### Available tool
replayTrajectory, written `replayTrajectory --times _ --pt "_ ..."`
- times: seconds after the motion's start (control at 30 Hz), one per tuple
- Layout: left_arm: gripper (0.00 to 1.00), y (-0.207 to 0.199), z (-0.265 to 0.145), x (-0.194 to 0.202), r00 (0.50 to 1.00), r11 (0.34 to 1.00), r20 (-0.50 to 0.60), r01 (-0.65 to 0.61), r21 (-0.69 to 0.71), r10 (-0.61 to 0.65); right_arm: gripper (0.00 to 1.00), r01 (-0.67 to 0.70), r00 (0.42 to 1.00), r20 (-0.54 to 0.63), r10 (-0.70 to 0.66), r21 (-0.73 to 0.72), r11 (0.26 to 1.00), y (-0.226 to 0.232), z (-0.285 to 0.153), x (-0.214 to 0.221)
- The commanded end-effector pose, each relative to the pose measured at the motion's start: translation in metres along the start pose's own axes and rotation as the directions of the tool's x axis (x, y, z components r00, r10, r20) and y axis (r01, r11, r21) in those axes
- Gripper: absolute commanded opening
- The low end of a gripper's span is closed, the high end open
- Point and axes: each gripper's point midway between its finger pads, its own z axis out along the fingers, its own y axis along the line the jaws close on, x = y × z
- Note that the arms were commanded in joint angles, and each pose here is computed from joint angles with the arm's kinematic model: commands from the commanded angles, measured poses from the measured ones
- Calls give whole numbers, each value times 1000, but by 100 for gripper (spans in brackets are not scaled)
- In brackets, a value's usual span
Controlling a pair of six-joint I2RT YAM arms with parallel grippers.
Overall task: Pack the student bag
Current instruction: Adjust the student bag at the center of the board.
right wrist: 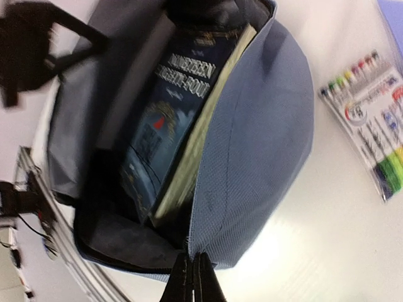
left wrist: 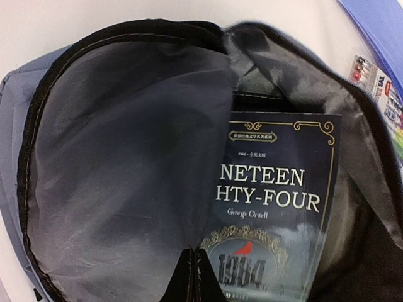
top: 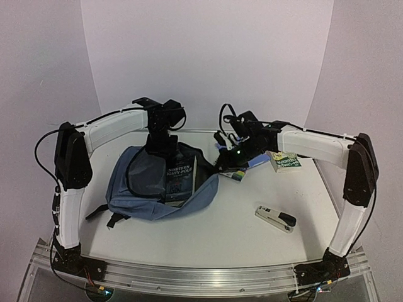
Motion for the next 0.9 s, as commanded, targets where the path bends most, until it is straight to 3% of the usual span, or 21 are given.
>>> replayTrajectory --times 0.0,0.17,0.37,0.5,0.57,0.67,0.73,0.87 --pt "0 13 -31 -15 995 995 69 71 66 -76 0 57 996 -77 -50 91 994 -39 9 34" --pt "0 18 -42 -18 992 989 88 75 124 -86 0 -14 998 -66 24 140 990 -69 -1 26" --pt "0 -2 -58 -23 993 970 113 5 245 -34 0 65 983 170 -65 3 998 -14 -60 -52" --pt "0 1 -56 -19 994 972 111 -12 234 -14 0 141 989 39 -140 -12 990 -20 -39 -6" --pt "0 0 -54 -15 995 971 97 -19 237 -4 15 173 984 -52 -172 28 985 -34 -28 16" --pt "0 -2 -52 -10 997 967 78 -21 252 2 62 186 982 -48 -182 131 974 -59 -24 -2" --pt "0 -3 -50 -7 998 965 69 -22 261 4 69 182 983 -7 -184 175 967 -70 -22 -30" --pt "0 -2 -48 -3 998 967 59 -22 256 7 71 195 978 34 -206 203 959 -80 7 -77"
